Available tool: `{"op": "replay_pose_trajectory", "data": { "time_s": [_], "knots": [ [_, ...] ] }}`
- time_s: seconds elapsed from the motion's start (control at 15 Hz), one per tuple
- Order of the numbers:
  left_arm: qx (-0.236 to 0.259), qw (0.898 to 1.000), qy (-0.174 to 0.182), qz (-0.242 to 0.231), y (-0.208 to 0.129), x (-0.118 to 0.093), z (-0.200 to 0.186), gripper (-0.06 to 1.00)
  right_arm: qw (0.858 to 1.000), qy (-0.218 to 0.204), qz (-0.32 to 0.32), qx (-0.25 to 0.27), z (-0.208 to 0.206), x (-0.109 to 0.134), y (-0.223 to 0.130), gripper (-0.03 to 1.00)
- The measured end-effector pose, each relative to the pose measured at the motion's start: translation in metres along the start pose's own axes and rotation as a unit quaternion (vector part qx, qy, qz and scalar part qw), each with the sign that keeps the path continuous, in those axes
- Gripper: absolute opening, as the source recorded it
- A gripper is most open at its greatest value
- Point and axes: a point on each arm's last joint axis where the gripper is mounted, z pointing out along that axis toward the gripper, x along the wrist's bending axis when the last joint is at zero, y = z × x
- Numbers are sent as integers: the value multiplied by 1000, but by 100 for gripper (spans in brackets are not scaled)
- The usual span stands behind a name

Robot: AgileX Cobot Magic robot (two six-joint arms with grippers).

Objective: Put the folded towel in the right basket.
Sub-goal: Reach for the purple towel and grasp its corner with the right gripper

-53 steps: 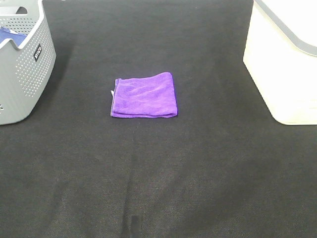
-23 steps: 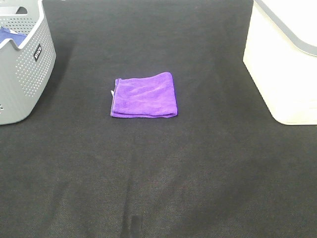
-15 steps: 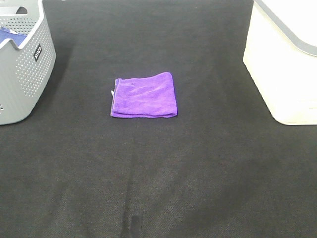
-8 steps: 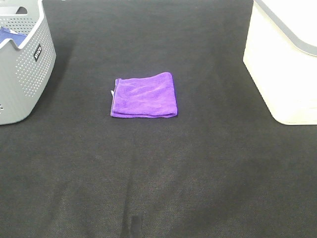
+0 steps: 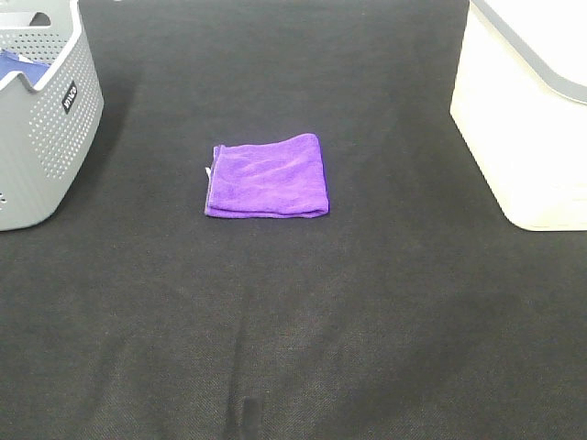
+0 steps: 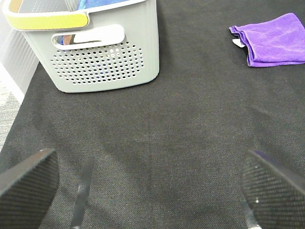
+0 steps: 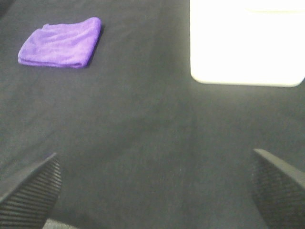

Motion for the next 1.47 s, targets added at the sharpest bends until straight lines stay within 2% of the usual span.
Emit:
{"op": "replay_pose_trajectory", "data": {
  "time_s": [0.07, 0.2, 0.27, 0.4, 0.47, 0.53, 0.6, 0.73, 0.87, 0.93, 1.07, 1.27, 1.47],
  "knots": [
    [0, 1000, 0, 0, 0, 0, 0, 97, 1000, 7, 6, 5, 1, 1, 17, 97],
    [0, 1000, 0, 0, 0, 0, 0, 97, 995, 42, 34, 81, 24, 4, 70, 97],
    [0, 1000, 0, 0, 0, 0, 0, 97, 994, 48, 38, 95, 29, 4, 84, 97],
    [0, 1000, 0, 0, 0, 0, 0, 97, 977, 82, 70, 183, 80, 6, 140, 97],
    [0, 1000, 0, 0, 0, 0, 0, 97, 974, 91, 78, 194, 91, 7, 150, 97],
    [0, 1000, -1, 0, 0, 0, 0, 97, 962, 116, 104, 223, 124, 9, 170, 97],
    [0, 1000, -2, -1, 0, 0, 0, 97, 957, 132, 114, 232, 141, 11, 180, 97],
    [0, 1000, -3, -2, 0, -1, 0, 97, 952, 159, 127, 229, 178, 13, 192, 97],
    [0, 1000, -3, -2, 0, -1, 0, 97, 952, 166, 121, 227, 220, 14, 202, 95],
    [0, 1000, -3, -2, 0, -1, 0, 97, 949, 171, 115, 236, 247, 21, 204, 95],
    [0, 1000, -3, -2, 0, -1, 0, 97, 939, 194, 98, 266, 310, 49, 201, 94],
    [0, 1000, -3, -2, 0, -1, 0, 97, 918, 221, 79, 318, 394, 85, 181, 94],
    [0, 1000, -4, -2, 0, -1, 0, 97, 910, 224, 67, 342, 452, 93, 161, 94]
  ]
}}
